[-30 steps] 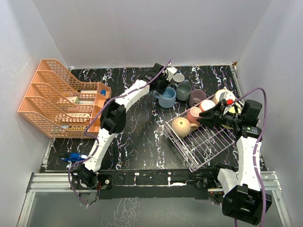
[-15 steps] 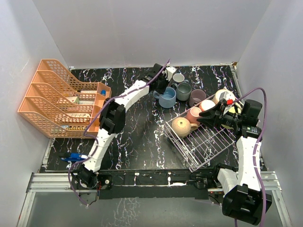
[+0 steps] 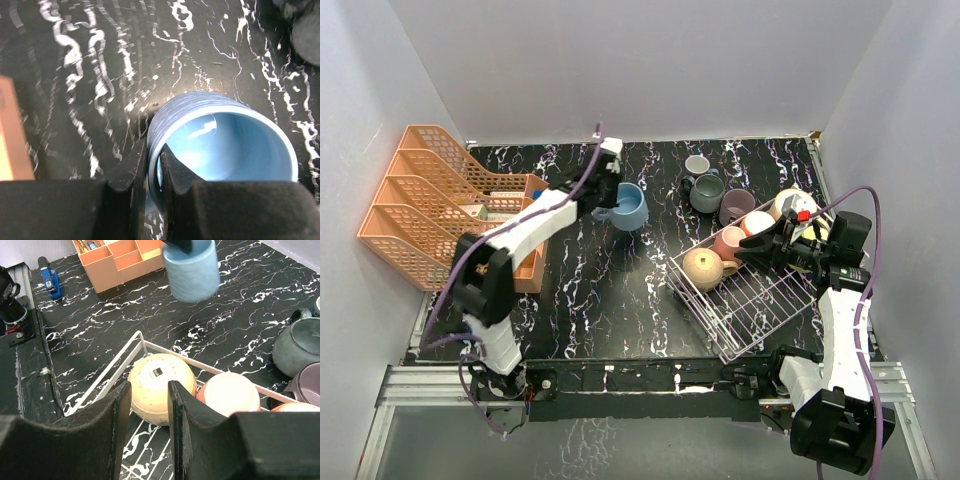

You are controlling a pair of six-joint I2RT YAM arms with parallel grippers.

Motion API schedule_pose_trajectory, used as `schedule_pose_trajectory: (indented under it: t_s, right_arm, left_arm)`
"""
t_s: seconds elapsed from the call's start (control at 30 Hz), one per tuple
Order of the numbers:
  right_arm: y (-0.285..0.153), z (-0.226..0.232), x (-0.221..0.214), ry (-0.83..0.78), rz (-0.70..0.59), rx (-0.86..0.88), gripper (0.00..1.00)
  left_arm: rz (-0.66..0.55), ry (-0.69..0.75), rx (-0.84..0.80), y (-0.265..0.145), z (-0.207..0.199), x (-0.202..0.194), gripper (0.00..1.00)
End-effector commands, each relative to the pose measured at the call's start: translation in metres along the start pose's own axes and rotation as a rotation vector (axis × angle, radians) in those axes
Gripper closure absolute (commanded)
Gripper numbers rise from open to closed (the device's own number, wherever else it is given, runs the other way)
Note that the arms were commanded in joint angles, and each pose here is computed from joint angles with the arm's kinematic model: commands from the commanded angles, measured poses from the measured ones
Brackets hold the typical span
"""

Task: Load the cups into the dish rack
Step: Place the cup at the center of the board.

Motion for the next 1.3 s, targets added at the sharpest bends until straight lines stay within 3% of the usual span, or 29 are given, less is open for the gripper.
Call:
schedule_pose_trajectory:
  t_s: [0.0, 0.17, 0.27, 0.53, 0.73, 1.07, 1.27]
  right_arm:
    - [0.002, 0.000, 0.004, -0.032, -0.015, 0.023, 0.63]
    - [0.002, -0.001, 0.003, -0.035, -0.013, 0.014, 0.63]
    - [0.002, -0.002, 0.001, -0.028, -0.012, 0.009, 0.63]
    - [0.002, -0.007, -0.003, -0.010, -0.004, -0.003, 0.63]
    - [0.002, -0.009, -0.005, -0.004, 0.000, -0.010, 0.63]
    - [0.003, -0.010, -0.008, 0.011, 0.003, -0.010, 0.63]
    - [0.003, -0.011, -0.008, 0.011, 0.004, -0.010, 0.63]
  left_arm:
    - [-0.248, -0.248, 0.068, -0.089, 0.011, 0.020, 1.00]
    - [-0.154, -0.492, 0.109, -0.129, 0.018, -0.045, 1.00]
    - [-0.066, -0.530, 0.183, -0.148, 0.008, -0.085, 1.00]
    - [-0.055, -0.575, 0.344, -0.174, -0.031, -0.143, 1.00]
    - [-0.038, -0.561, 0.459, -0.166, -0.044, -0.160, 1.00]
    - [-0.022, -0.603, 0.445, -0.151, -0.051, -0.181, 1.00]
    - [0.032, -0.589, 0.435, -0.147, -0.052, -0.196, 0.94]
Point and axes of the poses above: each gripper's point midway between its finger pads, its own y axis out along the fingers, its own z axis along the line the jaws close on, x = y × z, the point moved 9 cm from there along -y, back along the fingers, and after that the axes turned 3 degrees about y, right-handed, at the moved point
